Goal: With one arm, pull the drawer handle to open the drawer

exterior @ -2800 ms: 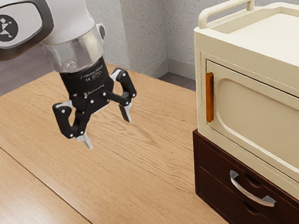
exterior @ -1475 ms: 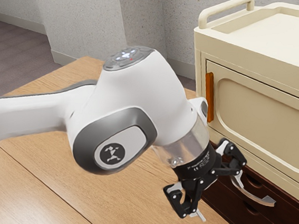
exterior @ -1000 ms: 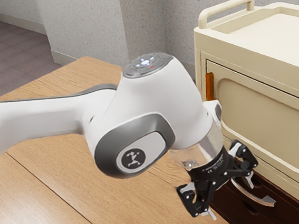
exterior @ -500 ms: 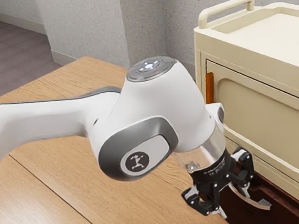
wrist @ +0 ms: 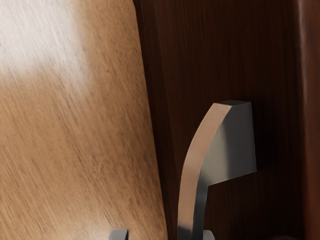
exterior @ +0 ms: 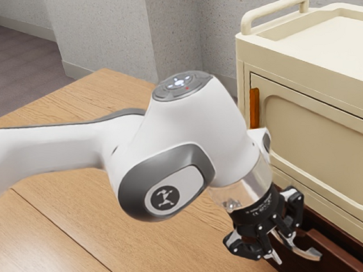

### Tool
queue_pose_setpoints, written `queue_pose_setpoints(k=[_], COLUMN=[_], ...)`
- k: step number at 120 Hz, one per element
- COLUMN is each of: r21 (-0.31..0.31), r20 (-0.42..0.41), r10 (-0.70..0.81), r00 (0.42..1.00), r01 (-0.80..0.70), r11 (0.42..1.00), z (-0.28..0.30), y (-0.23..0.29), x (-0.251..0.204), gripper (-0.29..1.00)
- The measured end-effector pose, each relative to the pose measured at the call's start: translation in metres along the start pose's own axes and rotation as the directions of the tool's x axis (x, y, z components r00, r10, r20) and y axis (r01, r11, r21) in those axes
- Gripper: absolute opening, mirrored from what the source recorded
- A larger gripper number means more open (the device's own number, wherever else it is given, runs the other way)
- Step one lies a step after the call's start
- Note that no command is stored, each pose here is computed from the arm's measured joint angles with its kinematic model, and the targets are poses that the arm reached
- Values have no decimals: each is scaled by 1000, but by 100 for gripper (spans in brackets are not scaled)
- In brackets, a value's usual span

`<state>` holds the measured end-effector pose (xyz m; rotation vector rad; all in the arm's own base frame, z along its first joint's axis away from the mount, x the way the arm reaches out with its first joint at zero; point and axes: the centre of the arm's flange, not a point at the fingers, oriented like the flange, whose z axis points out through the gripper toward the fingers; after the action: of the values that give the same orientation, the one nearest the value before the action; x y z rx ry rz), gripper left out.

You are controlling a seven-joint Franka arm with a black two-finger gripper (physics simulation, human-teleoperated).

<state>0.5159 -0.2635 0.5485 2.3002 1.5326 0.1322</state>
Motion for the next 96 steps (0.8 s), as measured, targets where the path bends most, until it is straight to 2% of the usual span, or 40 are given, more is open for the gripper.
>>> queue_pose_setpoints(k=[72, 96], r21=[8, -9], r20=[24, 31], r10=[-3, 5], r00=[1000, 1000], r01=[3, -5], r11=[1000, 1000], z=[-9, -17], y=[-23, -27], x=[2, -1], gripper=[9, 8])
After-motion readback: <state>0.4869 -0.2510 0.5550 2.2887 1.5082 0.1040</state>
